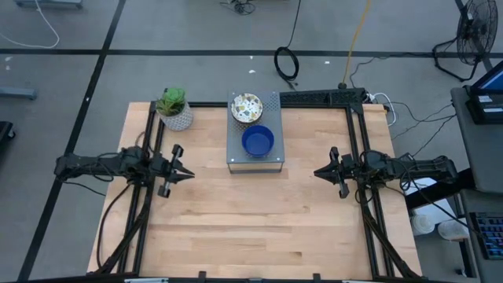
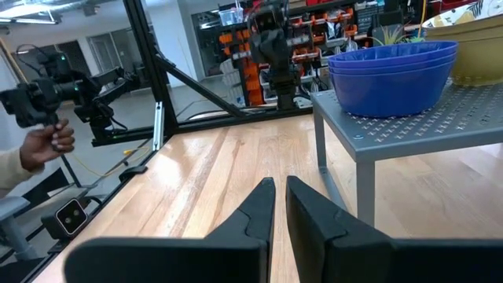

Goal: Pick & Place Mini bowls
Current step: Return to Home Position

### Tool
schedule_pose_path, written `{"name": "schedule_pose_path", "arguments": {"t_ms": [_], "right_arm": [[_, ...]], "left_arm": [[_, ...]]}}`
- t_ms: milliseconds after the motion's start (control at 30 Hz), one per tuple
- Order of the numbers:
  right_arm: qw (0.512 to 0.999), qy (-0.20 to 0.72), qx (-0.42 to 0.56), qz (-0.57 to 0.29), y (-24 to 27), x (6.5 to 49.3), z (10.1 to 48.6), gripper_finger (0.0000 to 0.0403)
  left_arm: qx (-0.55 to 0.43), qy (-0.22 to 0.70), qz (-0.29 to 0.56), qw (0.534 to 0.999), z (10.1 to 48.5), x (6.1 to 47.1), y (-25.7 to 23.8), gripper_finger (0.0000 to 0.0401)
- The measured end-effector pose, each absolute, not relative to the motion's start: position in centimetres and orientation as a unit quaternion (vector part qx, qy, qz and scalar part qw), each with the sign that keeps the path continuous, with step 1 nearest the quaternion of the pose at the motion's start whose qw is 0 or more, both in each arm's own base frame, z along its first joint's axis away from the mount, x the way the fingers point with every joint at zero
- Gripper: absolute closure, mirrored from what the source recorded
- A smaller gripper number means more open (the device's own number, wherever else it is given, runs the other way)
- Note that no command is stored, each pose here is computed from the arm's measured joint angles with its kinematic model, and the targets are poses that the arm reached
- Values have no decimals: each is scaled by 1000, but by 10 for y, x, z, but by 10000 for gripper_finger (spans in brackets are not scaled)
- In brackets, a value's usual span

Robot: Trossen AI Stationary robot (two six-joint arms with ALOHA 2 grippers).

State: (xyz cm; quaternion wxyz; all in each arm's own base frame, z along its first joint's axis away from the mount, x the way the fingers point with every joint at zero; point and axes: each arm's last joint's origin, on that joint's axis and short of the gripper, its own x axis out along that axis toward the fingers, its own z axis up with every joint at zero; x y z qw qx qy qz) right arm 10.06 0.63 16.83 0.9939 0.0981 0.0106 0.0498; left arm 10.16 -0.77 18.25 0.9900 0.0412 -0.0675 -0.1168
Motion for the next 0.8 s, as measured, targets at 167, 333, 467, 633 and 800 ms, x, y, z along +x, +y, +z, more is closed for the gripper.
{"name": "schedule_pose_path", "arguments": {"t_ms": [167, 333, 467, 633, 800], "right_arm": [[994, 11, 98, 50, 6, 101, 168, 383], [994, 11, 98, 50, 6, 101, 168, 383], [994, 11, 98, 50, 6, 101, 168, 383], [994, 11, 98, 50, 6, 101, 168, 383], [994, 11, 98, 50, 6, 101, 168, 383]], "left_arm": [[39, -45, -118, 991, 176, 102, -8, 366], [26, -29, -118, 992, 174, 103, -8, 366], [-9, -10, -119, 993, 171, 103, -8, 366], [-15, -6, -119, 993, 170, 103, -8, 366], [-15, -6, -119, 993, 170, 103, -8, 366]]}}
